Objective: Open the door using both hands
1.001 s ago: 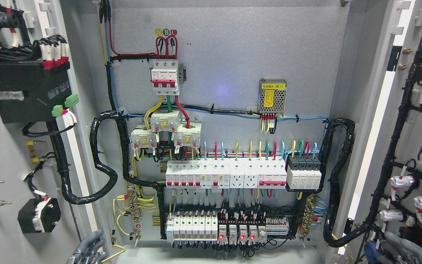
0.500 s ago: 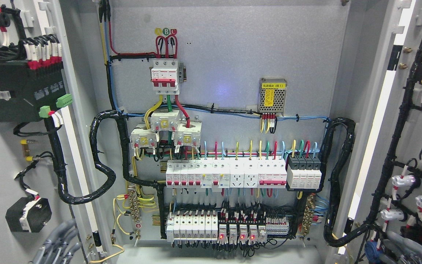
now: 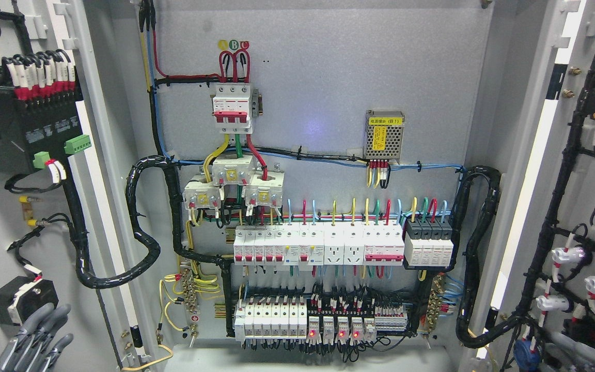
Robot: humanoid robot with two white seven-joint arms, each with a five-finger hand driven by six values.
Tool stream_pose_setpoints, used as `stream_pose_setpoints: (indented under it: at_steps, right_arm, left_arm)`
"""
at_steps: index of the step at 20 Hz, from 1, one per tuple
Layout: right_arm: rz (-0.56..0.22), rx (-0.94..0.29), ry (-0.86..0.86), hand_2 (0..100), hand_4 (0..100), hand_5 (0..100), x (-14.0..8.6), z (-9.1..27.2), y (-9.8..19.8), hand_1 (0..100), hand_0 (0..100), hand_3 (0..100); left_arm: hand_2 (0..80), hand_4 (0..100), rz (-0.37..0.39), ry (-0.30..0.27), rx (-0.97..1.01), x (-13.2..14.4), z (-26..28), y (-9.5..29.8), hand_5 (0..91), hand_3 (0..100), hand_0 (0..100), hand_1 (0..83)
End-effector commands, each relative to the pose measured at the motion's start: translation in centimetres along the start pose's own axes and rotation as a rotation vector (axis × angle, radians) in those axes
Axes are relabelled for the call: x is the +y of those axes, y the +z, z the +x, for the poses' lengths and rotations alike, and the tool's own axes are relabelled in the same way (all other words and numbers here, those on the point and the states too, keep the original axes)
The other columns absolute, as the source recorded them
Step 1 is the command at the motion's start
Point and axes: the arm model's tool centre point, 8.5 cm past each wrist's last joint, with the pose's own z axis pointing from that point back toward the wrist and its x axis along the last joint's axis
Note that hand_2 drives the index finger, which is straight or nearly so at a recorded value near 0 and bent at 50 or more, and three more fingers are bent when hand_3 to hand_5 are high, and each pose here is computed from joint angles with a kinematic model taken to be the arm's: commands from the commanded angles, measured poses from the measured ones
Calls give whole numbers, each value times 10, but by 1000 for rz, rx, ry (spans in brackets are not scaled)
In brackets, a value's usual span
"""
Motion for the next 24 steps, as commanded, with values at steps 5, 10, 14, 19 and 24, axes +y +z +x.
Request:
stream_pose_setpoints:
  at_steps: [5,10,14,19,24]
  right_arm:
    - [-5,8,-3,0,0,0,1,-1,3,0,0,0]
    - [-8,8,-4,0,0,0,1,-1,4,0,0,0]
    - [-9,7,-5,0,0,0,1,-1,4,0,0,0]
    - [-9,9,-4,0,0,0,1,-1,4,0,0,0]
    - [-9,9,-6,0,0,0,1,-1,4,0,0,0]
  left_arm:
    - [0,0,110,-65,60,59,-5,6,0,0,0,0]
    - [0,0,140,-61,69,74,-3,6,0,0,0,0]
    - [0,0,166,-65,72,86,-1,6,0,0,0,0]
    - [0,0,190,-66,86,97,-3,8,0,0,0,0]
    - [0,0,202,-51,81,104,1,6,0,0,0,0]
